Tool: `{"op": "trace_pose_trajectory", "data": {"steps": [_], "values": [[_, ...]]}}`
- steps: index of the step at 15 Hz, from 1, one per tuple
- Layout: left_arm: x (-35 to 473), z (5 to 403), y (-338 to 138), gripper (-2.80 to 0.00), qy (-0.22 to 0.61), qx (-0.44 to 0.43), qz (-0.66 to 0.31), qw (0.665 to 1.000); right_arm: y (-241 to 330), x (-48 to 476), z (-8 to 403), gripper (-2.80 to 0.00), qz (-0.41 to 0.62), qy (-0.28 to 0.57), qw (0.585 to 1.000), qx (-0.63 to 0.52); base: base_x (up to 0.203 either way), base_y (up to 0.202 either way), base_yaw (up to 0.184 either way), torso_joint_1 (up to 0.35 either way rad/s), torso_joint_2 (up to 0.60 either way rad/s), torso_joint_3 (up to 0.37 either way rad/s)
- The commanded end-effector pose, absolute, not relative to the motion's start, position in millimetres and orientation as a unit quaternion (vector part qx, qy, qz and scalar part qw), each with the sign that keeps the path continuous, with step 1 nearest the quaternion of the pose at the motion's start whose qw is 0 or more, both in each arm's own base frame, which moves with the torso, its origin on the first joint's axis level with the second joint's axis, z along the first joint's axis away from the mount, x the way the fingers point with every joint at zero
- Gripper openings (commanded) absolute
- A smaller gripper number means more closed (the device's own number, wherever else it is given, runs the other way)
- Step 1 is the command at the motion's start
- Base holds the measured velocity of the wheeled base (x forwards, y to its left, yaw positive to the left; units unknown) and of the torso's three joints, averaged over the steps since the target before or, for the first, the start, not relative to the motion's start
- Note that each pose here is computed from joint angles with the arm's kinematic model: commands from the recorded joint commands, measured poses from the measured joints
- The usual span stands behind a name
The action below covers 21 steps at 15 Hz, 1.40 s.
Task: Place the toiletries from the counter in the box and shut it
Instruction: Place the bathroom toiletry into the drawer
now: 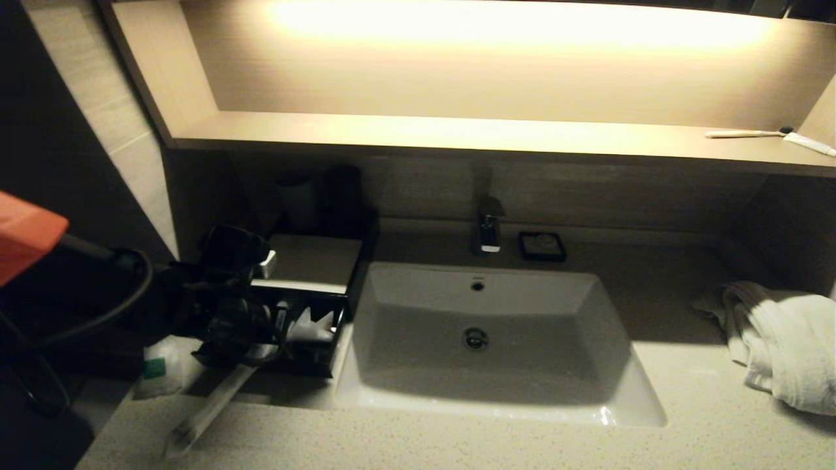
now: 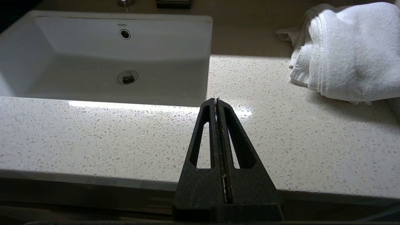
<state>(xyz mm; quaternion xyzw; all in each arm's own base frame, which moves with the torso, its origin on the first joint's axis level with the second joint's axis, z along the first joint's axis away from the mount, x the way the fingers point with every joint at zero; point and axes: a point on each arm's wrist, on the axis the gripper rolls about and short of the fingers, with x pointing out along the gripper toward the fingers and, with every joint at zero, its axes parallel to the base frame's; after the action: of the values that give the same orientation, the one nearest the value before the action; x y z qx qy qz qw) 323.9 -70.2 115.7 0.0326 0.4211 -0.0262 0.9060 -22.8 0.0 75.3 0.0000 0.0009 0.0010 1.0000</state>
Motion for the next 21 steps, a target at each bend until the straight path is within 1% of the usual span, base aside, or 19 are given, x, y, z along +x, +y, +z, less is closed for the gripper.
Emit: {"op": "trace_pose_trajectory", "data": {"steps": [1,14,15,21], "values": [[328.3,112.8,-71.4,-2.8,0.423,0.032,-0.024,0.905,0.1,-22.8,75.2,-2.8,0.002,0.002,1.0,0.0,0.0,0.0,0.0,0.0,0.0,0.0],[337.9,112.8,-74.0,-2.8,0.416,0.033,-0.025,0.908,0.1,-22.8,75.2,-2.8,0.002,0.001,1.0,0.0,0.0,0.0,0.0,0.0,0.0,0.0],[338.5,113.8,-74.2,0.0,0.415,0.032,-0.026,0.909,0.1,-22.8,75.3,-2.8,0.002,0.001,1.0,0.0,0.0,0.0,0.0,0.0,0.0,0.0],[338.4,116.6,-74.7,0.0,0.414,0.032,-0.026,0.91,0.0,-22.8,75.3,-2.8,0.001,0.001,1.0,0.0,0.0,0.0,0.0,0.0,0.0,0.0]]}}
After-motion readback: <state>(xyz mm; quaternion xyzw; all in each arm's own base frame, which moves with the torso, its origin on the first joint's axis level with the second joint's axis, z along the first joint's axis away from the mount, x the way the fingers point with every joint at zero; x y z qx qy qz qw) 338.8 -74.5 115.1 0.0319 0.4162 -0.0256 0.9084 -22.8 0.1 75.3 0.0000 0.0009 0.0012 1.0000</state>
